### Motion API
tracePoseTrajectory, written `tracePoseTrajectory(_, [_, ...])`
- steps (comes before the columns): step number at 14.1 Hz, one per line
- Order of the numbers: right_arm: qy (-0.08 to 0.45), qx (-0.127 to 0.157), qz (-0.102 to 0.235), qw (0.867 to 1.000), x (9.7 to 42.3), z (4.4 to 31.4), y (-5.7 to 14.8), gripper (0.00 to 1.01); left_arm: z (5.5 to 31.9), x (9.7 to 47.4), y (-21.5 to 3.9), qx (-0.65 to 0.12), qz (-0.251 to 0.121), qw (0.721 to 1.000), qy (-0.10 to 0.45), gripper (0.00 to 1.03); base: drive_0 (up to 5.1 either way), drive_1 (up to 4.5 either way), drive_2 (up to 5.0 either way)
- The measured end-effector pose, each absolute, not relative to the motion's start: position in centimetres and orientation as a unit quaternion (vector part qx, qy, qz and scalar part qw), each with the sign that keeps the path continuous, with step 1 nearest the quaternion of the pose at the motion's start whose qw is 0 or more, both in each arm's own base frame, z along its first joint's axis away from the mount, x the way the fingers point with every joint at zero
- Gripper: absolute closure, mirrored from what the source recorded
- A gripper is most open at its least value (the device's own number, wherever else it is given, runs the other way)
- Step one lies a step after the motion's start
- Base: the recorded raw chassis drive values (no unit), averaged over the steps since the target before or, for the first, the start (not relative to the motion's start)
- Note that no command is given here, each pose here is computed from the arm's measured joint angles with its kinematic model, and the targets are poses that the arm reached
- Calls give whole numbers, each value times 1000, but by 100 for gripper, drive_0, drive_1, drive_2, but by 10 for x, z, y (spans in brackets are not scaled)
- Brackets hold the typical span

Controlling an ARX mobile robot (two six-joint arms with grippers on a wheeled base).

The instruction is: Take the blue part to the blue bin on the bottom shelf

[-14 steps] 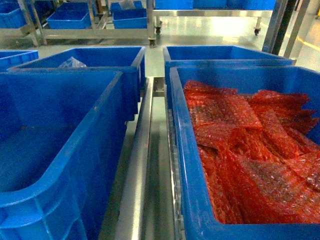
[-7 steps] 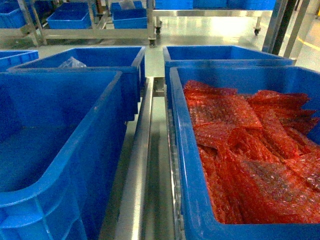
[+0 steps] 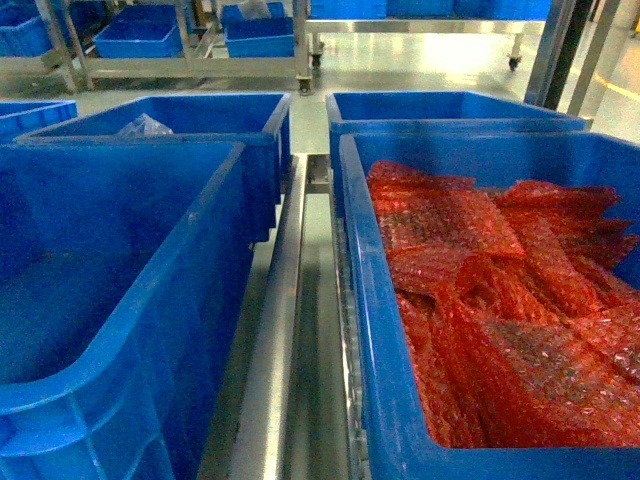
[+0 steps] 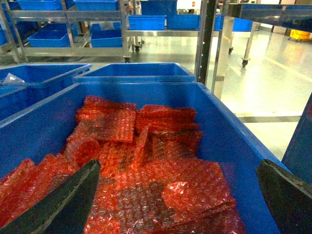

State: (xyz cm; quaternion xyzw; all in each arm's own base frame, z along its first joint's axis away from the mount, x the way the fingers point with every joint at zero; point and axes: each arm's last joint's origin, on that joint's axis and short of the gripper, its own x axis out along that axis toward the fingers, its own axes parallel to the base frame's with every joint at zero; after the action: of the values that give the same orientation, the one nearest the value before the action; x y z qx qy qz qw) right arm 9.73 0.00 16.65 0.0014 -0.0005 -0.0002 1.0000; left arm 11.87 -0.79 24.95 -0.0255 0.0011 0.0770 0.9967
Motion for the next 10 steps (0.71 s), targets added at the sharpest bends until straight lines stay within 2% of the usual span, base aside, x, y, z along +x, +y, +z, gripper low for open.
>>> tracePoseTrajectory(4, [-1,1,0,1000,97,167,0,3,249,119,-8,-25,78,997,6,60,0,0,0])
tracePoseTrajectory(5, [0,1,0,1000,97,167,0,3,248,118,-9,-21,85,994,60,60,0,0,0])
tracePoseTrajectory(6, [-1,1,0,1000,97,167,0,3,249,124,-13,-17,73,992,101,60,0,0,0])
tracePoseTrajectory(8, [-1,1,0,1000,97,167,0,3,251,150,-21,-38,22,993,113,60,0,0,0])
tracePoseTrajectory(10, [-1,1,0,1000,97,167,0,3,253,189,-18,-99,-40,984,141,58,0,0,0])
